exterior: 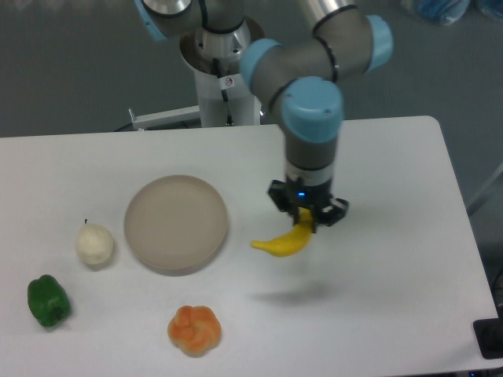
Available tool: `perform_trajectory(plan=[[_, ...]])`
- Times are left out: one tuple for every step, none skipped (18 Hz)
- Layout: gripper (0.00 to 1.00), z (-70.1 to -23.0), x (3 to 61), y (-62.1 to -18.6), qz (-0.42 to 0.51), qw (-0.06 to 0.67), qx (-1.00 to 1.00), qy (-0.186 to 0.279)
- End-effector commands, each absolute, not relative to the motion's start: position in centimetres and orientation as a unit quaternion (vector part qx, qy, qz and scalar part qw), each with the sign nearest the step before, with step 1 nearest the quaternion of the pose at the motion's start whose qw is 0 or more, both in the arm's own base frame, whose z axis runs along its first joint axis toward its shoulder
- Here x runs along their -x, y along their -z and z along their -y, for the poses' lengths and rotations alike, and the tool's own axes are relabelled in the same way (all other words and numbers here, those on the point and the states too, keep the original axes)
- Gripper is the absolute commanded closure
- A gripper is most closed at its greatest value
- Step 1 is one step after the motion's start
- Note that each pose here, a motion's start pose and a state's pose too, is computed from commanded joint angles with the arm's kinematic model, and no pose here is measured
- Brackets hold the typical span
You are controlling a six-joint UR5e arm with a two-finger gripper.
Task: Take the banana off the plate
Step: 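Carry the held banana away from the plate, beside it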
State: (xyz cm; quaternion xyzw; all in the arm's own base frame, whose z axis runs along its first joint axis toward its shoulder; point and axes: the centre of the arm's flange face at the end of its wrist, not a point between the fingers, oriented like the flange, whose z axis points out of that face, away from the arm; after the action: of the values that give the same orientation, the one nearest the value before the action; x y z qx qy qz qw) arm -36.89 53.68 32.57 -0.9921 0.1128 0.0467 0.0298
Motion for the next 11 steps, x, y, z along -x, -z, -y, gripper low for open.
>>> perform_trajectory(plan=[[1.0, -53.9, 38.3, -31.8, -0.121, 0.027, 0.991, -0.045], [1.0, -54.2, 39.2, -31.0, -0.13, 0.025, 0.99, -0.043], [1.0, -54.9, 40.1, -29.8, -0.145, 0.02, 0.988, -0.039], [1.0, -55.3, 40.6, -29.4, -0.149, 0.02, 0.988, -0.04], [1.0, -55.7, 41.2, -29.4, -0.149, 0.021, 0.988, -0.042], [1.0, -55.7, 42.1, -29.4, -0.15, 0.022, 0.987, -0.043], [1.0, -55.6, 42.9, -29.5, -0.151, 0.023, 0.987, -0.045], [1.0, -55.7, 43.1, -29.8, -0.159, 0.024, 0.986, -0.048], [1.0, -55.4, 43.3, -29.8, -0.178, 0.02, 0.983, -0.044], [1.0, -55.4, 43.4, -29.9, -0.191, 0.02, 0.98, -0.044], [1.0, -55.5, 43.4, -30.0, -0.198, 0.02, 0.979, -0.045]])
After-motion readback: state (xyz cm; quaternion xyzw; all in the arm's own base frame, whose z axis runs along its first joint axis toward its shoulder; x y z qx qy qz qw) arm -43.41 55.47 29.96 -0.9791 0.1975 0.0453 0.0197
